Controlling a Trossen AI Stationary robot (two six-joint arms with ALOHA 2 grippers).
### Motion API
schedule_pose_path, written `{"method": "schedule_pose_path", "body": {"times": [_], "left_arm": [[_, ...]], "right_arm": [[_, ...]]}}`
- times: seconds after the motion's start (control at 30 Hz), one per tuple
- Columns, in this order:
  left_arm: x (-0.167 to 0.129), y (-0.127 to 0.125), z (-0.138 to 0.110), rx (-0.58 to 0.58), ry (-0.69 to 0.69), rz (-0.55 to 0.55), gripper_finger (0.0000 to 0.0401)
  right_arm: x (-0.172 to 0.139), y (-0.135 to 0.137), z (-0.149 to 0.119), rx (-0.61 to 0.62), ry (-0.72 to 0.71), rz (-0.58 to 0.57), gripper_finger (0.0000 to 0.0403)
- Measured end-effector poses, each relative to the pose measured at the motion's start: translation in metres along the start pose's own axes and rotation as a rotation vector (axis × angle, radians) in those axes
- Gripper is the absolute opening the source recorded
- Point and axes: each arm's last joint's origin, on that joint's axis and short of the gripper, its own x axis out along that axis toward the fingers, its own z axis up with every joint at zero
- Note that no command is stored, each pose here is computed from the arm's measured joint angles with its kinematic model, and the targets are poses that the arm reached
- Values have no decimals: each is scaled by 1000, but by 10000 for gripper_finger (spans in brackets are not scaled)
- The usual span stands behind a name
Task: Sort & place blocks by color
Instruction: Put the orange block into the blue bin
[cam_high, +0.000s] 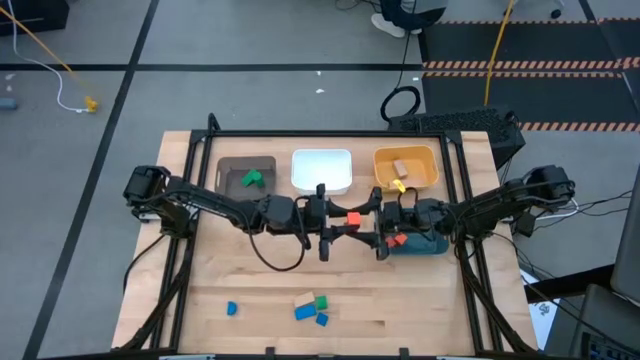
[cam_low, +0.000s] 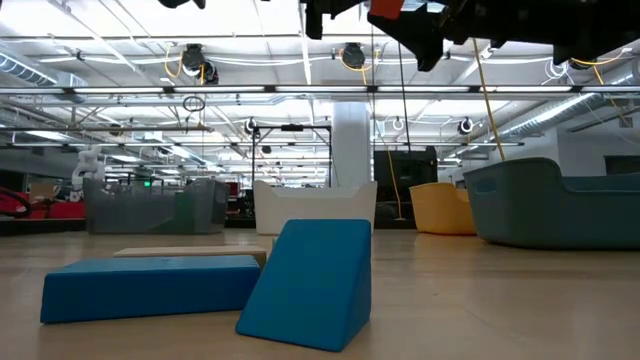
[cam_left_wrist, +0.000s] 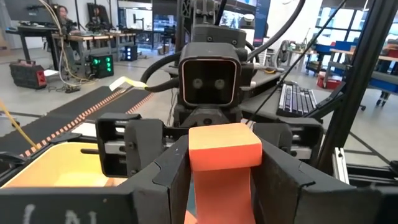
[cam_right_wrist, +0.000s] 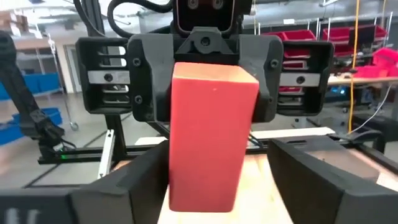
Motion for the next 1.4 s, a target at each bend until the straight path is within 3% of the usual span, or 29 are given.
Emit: {"method": "schedule_pose_path", "body": {"times": [0.3, 0.6, 0.9, 1.17, 1.4], "left_arm": [[0, 0, 0, -1, -5, 4, 147], [0, 0, -1, -12, 5, 4, 153], [0, 0, -1, -29, 9, 5, 233], [0, 0, -6, -24, 58, 0, 305], [-2, 0, -18, -92, 187, 17, 321]], "right_arm": [[0, 0, 0, 97, 1, 11, 114], [0, 0, 0, 109, 3, 5, 115], [-8, -4, 7, 102, 47, -27, 115], [-36, -17, 18, 133, 231, -122, 115], [-73, -19, 20, 269, 423, -196, 114]]}}
